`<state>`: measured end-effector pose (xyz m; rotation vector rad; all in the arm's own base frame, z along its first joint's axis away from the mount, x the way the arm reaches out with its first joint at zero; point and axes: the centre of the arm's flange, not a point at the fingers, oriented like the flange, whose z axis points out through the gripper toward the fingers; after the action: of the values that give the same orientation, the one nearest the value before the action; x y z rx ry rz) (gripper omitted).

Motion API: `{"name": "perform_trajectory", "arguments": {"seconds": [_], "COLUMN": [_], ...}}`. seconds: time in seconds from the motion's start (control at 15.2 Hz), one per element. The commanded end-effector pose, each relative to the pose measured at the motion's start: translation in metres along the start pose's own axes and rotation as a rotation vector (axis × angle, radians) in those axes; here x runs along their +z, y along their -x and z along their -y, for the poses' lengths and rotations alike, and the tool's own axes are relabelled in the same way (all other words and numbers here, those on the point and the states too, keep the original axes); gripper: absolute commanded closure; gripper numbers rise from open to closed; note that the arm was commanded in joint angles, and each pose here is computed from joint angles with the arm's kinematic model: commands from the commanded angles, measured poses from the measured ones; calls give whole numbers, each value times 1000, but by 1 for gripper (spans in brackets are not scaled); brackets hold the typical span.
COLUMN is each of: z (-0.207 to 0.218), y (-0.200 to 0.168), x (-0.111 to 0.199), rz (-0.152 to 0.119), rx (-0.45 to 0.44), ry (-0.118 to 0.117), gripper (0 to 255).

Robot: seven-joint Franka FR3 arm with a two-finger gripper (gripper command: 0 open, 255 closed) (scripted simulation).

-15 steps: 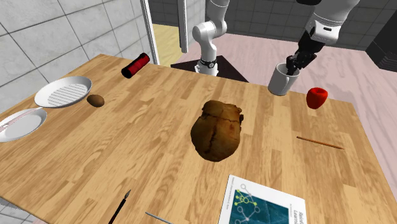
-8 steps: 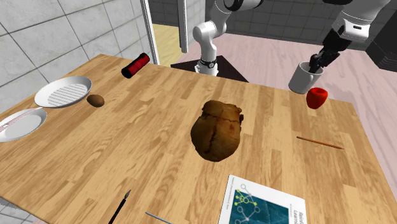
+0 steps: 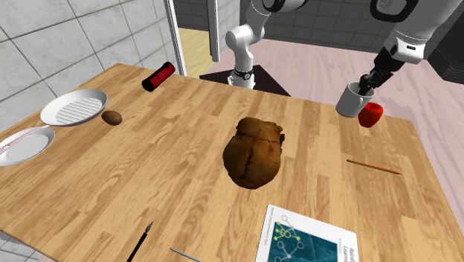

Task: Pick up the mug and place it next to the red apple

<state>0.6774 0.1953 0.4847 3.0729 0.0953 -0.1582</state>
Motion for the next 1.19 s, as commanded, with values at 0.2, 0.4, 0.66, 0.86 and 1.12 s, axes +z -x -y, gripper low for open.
{"name": "perform_trajectory", "arguments": {"seconds": [0.2, 0.4, 0.66, 0.86, 1.12], "z": [3, 4, 5, 6, 7], "y": [-2, -4, -6, -8, -10], "x": [25, 41, 62, 78, 99], "rz": [-1, -1, -1, -1, -1], "rx": [0, 0, 0, 0, 0], "ry": [0, 0, 0, 0, 0], "gripper": [255, 255, 255, 255, 255]}}
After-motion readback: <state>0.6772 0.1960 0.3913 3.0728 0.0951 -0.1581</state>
